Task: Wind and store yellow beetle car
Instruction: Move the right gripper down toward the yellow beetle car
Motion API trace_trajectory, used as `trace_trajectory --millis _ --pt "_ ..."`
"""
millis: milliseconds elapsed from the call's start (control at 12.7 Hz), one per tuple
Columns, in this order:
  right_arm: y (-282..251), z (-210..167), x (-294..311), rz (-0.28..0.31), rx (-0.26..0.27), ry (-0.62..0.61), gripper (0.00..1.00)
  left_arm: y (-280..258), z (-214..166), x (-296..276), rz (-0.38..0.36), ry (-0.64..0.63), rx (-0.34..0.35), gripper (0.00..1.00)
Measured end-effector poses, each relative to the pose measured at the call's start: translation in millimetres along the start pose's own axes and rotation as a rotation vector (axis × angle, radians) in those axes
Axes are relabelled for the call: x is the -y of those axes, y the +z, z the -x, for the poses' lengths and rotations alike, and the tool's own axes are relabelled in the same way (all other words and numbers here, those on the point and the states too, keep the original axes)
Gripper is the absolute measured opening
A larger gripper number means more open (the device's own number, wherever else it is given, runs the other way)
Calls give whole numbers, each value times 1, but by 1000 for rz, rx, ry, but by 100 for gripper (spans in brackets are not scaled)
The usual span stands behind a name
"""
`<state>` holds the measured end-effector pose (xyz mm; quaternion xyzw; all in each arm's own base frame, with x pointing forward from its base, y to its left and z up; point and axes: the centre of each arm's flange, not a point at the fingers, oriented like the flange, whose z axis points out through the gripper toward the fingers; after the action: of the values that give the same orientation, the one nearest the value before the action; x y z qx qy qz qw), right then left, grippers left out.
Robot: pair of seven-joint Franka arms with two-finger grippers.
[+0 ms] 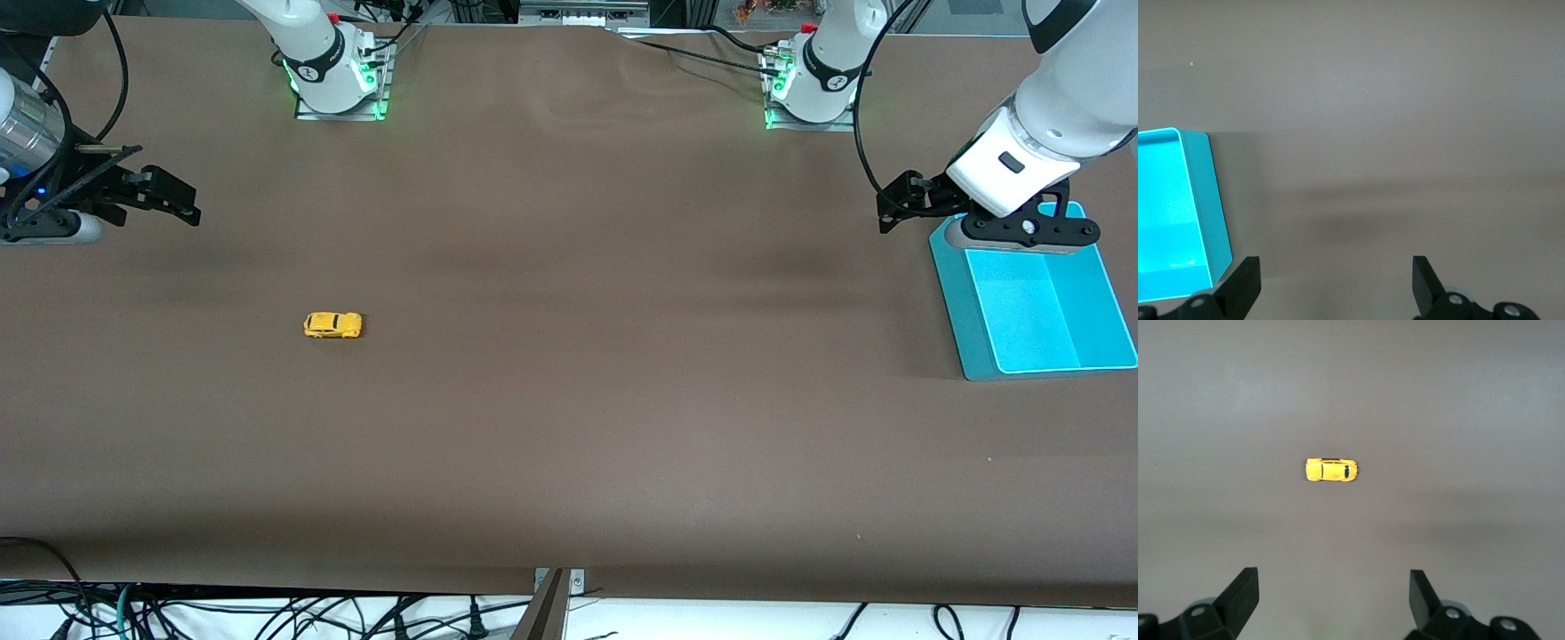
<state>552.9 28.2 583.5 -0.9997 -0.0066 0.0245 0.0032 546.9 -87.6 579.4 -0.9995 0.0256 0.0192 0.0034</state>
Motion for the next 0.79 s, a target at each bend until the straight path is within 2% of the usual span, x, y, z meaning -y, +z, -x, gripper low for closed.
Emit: trace_trajectory --millis 473,631,788 --pt "2 1 5 22 12 -13 100 0 0 0 0 0 2 100" --pt "19 2 11 25 60 -44 100 0 0 0 0 0 2 100" --pt "60 1 21 22 110 -189 100 0 0 0 0 0 2 100"
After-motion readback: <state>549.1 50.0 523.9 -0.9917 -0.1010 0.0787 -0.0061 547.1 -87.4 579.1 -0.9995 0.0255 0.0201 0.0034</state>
